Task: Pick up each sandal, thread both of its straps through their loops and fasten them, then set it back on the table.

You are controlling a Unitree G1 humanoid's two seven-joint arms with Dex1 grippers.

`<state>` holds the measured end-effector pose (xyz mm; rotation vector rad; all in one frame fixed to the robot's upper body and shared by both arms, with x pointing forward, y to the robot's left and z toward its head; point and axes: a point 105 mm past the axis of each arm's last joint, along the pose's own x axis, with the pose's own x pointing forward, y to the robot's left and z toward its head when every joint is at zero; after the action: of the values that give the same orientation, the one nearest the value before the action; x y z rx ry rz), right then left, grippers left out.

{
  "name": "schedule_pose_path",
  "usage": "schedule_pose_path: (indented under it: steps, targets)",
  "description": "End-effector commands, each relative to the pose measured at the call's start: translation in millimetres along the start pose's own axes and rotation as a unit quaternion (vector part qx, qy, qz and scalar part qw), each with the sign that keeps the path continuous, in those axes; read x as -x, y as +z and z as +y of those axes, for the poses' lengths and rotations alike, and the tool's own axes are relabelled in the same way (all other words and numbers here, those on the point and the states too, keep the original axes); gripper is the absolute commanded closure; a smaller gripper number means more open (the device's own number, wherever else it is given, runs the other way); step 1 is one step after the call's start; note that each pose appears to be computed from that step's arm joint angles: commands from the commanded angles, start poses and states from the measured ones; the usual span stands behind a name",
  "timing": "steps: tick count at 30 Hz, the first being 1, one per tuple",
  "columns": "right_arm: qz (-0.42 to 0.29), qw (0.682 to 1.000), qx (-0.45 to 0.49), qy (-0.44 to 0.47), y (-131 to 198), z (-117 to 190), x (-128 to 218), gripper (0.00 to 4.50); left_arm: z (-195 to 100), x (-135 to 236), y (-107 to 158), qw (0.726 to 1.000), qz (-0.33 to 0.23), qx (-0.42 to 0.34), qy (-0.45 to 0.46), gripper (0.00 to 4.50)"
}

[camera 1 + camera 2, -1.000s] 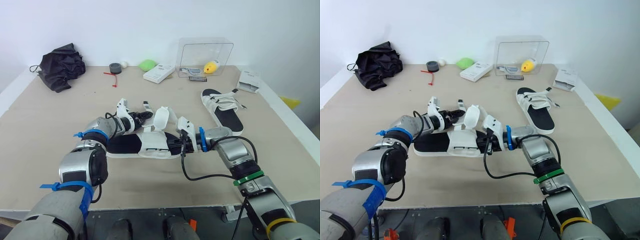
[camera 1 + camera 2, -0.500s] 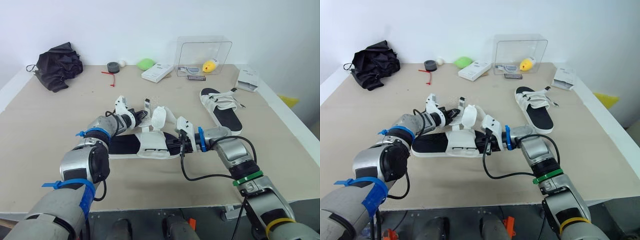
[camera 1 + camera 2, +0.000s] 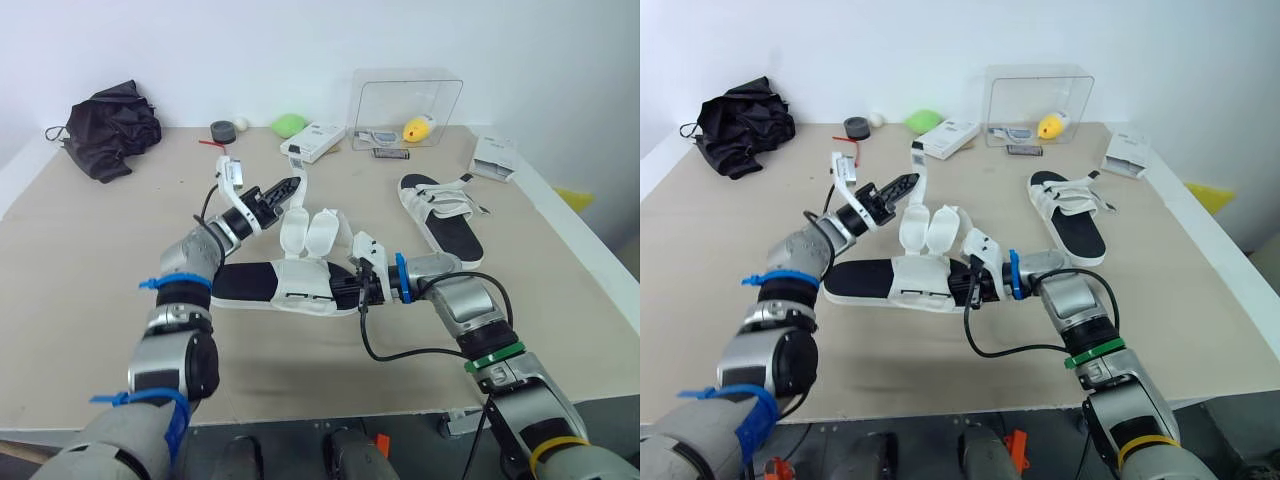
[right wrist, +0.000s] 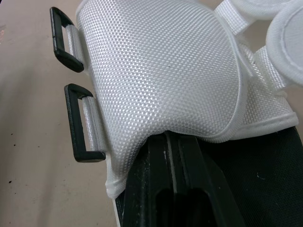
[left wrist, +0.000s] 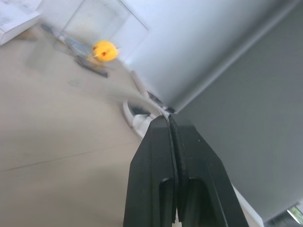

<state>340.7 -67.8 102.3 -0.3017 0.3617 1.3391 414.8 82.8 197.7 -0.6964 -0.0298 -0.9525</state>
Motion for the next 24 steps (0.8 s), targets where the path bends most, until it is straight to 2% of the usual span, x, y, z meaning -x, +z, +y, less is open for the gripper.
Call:
schedule_pose_path:
  steps: [1,4,8,10,12,14,21,24]
  targets:
    - [0.059,0.997,-0.052,-0.017,-39.4,0.6,-1.0,4.50,-53.3,8.0,6.3,0.993,-0.013,-0.059,-0.103,4.45]
    - [0.059,0.997,-0.051,-0.013,-40.9,3.2,-2.1,4.50,-84.9,37.6,-22.0,0.971,0.039,-0.143,-0.187,4.45]
    - [0.060,0.997,-0.051,-0.011,-41.4,3.6,-2.0,4.50,-99.5,65.4,-44.1,0.938,0.100,-0.218,-0.249,4.45]
    - [0.061,0.997,-0.049,-0.011,-41.7,3.5,-1.7,4.50,-103.0,90.7,-61.0,0.903,0.161,-0.271,-0.293,4.45]
    - [0.062,0.997,-0.047,-0.009,-41.7,3.7,-1.6,4.50,-99.3,124.3,-78.6,0.851,0.237,-0.328,-0.335,4.45]
    - [0.063,0.997,-0.045,-0.008,-41.9,3.6,-1.8,4.50,-89.7,142.7,-88.5,0.811,0.279,-0.372,-0.354,4.45]
    - [0.064,0.997,-0.040,-0.002,-40.6,4.0,-4.6,4.50,-57.8,169.6,-110.6,0.678,0.315,-0.530,-0.401,4.45]
    - [0.063,0.997,-0.038,-0.001,-39.2,3.7,-6.3,4.50,-43.7,170.8,-112.7,0.671,0.309,-0.556,-0.381,4.45]
